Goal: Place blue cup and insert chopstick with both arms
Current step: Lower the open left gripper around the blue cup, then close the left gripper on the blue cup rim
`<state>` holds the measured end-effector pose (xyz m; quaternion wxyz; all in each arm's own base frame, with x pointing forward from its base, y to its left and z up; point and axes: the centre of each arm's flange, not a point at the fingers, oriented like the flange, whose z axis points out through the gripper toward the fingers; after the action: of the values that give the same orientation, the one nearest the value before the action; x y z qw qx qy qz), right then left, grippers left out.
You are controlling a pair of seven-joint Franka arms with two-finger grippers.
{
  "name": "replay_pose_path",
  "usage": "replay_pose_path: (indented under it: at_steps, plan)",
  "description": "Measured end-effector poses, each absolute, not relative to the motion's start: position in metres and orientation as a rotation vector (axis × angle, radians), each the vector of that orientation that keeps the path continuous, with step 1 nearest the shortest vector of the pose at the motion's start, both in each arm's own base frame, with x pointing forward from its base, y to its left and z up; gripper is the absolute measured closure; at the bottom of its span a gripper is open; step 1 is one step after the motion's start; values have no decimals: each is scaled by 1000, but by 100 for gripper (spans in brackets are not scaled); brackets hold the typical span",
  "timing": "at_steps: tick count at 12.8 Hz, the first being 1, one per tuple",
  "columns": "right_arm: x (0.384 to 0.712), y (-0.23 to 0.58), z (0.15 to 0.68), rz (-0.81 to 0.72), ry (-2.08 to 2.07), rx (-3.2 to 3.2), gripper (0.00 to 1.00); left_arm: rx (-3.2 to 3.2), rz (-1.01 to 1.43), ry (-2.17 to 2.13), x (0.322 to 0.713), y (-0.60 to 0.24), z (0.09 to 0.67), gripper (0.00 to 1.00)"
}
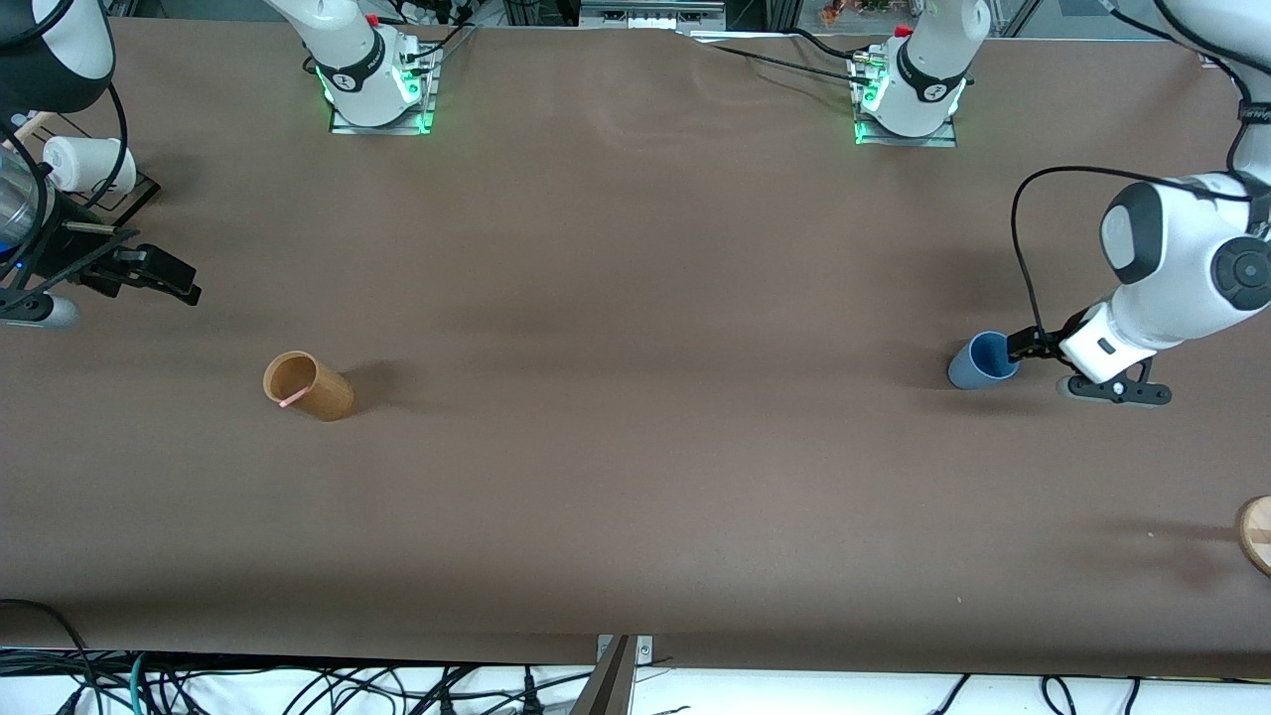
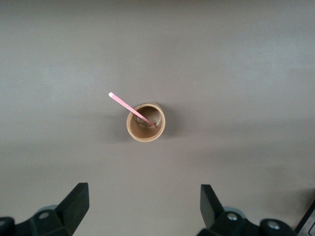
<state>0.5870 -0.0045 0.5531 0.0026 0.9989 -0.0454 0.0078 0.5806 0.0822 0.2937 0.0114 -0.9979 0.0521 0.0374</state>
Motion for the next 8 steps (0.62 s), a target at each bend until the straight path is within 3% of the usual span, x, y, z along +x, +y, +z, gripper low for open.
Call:
replay_pose_path:
  at_steps: [8]
  plan:
    - [587,-4,553,24,-142,3133,0,-3115,125,163,582,82,281,0]
